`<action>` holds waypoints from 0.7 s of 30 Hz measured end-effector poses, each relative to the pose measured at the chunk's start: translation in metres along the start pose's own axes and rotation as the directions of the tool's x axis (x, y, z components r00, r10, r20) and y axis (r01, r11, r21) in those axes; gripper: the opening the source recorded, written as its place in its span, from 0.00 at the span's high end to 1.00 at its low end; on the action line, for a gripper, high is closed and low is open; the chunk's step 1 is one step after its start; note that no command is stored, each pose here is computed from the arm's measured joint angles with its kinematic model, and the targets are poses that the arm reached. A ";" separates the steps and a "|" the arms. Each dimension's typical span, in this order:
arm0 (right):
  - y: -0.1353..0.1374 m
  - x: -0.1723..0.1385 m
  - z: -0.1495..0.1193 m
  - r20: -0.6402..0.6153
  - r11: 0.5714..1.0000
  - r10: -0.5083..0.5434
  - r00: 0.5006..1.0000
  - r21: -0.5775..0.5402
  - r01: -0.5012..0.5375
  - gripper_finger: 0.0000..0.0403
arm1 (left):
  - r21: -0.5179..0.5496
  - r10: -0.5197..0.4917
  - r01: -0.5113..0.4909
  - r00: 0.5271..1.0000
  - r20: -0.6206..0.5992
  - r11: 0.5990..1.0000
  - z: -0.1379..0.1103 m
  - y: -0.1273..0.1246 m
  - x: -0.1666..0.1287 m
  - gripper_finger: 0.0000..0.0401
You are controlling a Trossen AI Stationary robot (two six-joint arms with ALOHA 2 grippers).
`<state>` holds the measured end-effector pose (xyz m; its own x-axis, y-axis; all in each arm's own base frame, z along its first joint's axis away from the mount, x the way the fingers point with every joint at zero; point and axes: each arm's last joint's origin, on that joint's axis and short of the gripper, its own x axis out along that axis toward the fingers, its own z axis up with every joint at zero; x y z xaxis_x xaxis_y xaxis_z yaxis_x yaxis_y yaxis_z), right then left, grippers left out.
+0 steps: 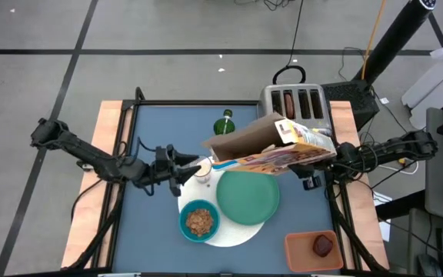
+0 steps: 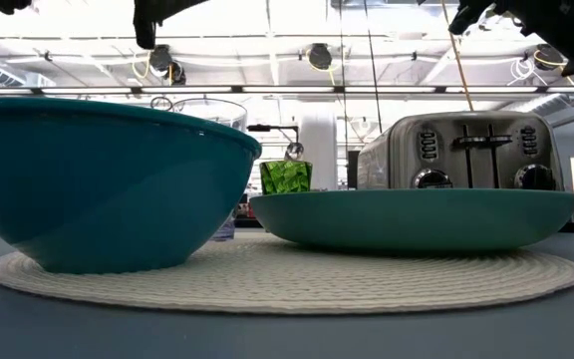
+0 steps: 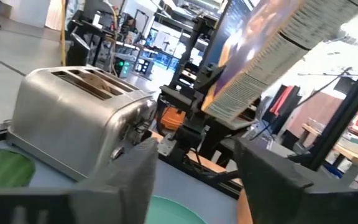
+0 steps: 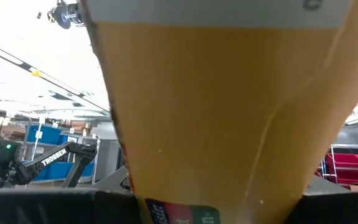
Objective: Arrange a breakfast setting
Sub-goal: Pour the cereal from the cereal box into the blue bowl
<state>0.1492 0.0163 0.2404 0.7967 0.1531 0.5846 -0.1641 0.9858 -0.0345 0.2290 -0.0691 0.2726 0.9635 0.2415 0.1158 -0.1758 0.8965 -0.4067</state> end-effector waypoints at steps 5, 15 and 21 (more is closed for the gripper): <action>0.000 0.000 0.000 -0.002 1.000 0.000 1.000 0.001 0.000 0.56 | 0.005 0.017 -0.017 1.000 0.018 1.000 0.003 0.004 0.003 0.23; 0.000 0.000 0.000 -0.002 1.000 0.000 1.000 0.001 0.000 0.56 | 0.024 0.018 -0.020 0.997 0.068 1.000 0.007 0.006 0.006 0.01; 0.000 0.000 0.000 -0.002 1.000 0.000 1.000 0.001 0.000 0.56 | -0.017 0.015 -0.013 0.989 0.147 1.000 -0.001 0.007 0.019 0.01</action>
<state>0.1493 0.0163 0.2402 0.7978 0.1530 0.5831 -0.1643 0.9858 -0.0338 0.2463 -0.0585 0.2712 0.9207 0.3068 0.2414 -0.1844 0.8868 -0.4237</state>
